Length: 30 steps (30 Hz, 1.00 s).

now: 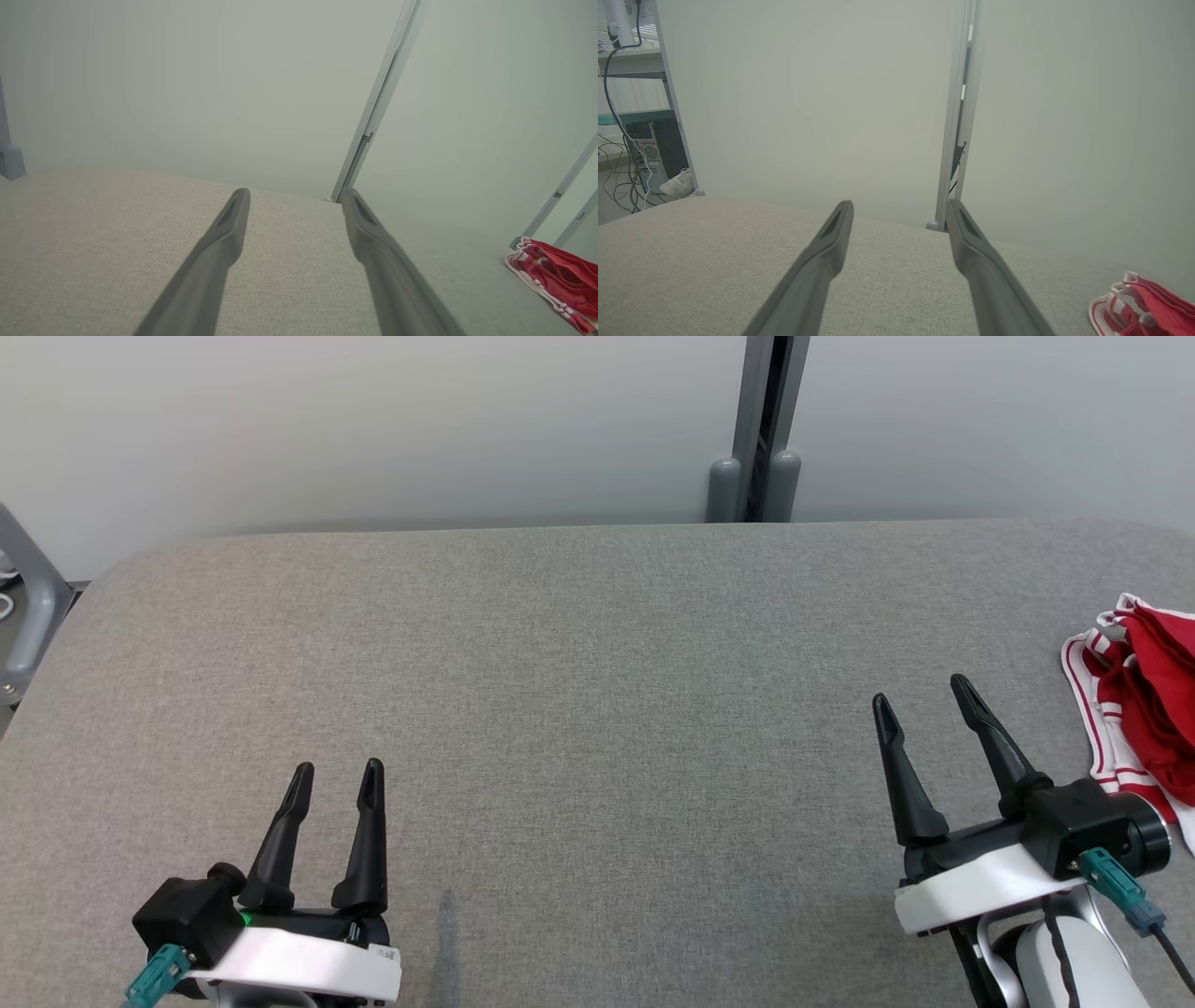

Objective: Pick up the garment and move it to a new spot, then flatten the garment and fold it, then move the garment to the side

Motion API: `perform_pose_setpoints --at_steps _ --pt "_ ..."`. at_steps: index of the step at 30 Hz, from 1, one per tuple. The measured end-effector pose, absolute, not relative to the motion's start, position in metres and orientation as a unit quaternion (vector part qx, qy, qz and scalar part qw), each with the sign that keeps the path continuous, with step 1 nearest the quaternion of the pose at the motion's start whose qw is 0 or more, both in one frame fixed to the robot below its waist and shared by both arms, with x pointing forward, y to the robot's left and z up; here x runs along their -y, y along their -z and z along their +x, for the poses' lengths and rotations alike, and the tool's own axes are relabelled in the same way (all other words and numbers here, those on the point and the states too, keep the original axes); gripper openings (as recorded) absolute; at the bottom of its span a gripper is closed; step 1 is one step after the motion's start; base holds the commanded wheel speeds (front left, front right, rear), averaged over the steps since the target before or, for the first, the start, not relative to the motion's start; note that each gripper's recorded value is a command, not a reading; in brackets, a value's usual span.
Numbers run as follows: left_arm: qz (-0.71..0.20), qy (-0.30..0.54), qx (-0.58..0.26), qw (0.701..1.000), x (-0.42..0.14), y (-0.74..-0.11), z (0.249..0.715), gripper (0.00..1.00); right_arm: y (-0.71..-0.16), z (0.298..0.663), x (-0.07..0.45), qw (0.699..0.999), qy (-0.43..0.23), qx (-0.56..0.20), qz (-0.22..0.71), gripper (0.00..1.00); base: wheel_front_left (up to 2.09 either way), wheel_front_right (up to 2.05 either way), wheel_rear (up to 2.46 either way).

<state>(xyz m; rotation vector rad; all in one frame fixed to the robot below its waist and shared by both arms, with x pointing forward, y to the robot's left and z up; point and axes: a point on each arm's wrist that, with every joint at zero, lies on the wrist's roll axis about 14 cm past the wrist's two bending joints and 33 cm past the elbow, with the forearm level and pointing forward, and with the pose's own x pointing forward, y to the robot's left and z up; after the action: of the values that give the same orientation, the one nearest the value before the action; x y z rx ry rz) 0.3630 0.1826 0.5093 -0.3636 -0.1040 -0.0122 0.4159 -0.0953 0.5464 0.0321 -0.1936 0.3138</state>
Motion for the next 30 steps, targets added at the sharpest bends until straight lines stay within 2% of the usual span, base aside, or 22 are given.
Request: perform_pose_setpoints --at_steps 30 --pt "-0.179 0.000 0.048 0.983 -0.1848 -0.5071 0.3626 1.00 -0.5475 0.4147 0.0960 0.983 -0.154 0.097 0.023 1.00 0.00 0.00 0.00"
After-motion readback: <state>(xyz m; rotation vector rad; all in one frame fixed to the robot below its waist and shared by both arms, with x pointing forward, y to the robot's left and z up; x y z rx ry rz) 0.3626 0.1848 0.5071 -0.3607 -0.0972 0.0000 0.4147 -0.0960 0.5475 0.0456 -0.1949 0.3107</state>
